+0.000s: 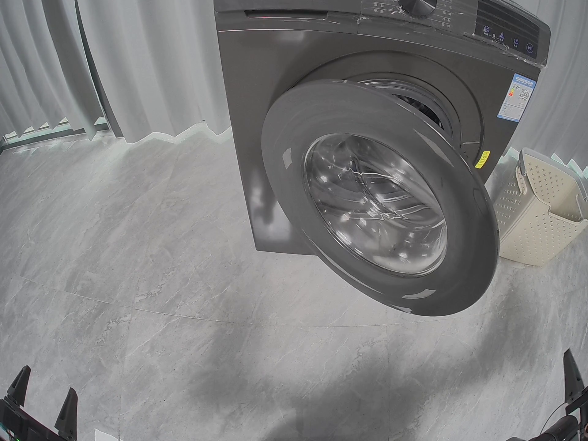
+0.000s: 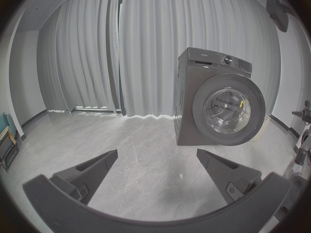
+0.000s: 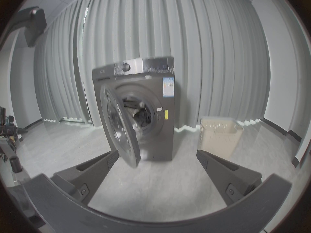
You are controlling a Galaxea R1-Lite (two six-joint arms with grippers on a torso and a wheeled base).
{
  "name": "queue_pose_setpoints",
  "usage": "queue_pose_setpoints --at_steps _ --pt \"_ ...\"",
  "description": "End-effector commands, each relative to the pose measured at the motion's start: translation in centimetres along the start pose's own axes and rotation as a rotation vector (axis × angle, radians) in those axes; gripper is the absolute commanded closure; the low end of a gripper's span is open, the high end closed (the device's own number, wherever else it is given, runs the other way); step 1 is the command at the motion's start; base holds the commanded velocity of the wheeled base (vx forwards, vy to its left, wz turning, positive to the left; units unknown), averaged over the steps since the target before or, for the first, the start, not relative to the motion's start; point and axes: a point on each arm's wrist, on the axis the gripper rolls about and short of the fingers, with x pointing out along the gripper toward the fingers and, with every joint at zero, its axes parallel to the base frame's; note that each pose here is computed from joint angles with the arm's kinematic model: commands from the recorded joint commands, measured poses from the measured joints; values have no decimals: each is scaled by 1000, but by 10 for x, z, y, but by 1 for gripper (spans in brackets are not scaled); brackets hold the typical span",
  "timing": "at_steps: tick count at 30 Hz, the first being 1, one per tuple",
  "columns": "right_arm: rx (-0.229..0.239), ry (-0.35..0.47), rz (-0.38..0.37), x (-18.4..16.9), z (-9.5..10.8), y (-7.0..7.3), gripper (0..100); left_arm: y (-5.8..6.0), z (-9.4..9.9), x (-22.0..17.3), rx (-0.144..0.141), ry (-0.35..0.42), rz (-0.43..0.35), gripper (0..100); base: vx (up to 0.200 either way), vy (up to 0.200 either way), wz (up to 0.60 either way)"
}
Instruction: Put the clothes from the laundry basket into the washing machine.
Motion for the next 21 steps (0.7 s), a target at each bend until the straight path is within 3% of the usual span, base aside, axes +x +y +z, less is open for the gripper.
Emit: queue_pose_setpoints --at_steps 1,7,9,12,13,16,17,18,21 --pt "8 -3 44 10 29 1 0 0 -4 0 2 -6 -18 0 0 0 0" --pt "20 165 169 30 25 2 0 -1 -4 0 10 -6 -41 0 0 -167 0" --pt "19 181 188 34 27 3 0 -1 -4 0 12 -6 -41 0 0 -200 0" --pt "17 231 294 49 39 7 0 -1 -4 0 13 -6 -42 0 0 -200 0" --pt "17 233 298 49 40 7 0 -1 -4 0 13 -6 -42 0 0 -200 0" --pt "15 263 434 62 52 12 0 -1 -4 0 13 -6 -44 0 0 -200 0" --pt "15 263 434 62 52 12 0 -1 -4 0 13 -6 -44 0 0 -200 0" --pt "19 285 493 70 58 15 0 -1 -4 0 15 -6 -44 0 0 0 0" --pt "17 321 536 86 67 21 0 -1 -4 0 15 -6 -44 0 0 0 0"
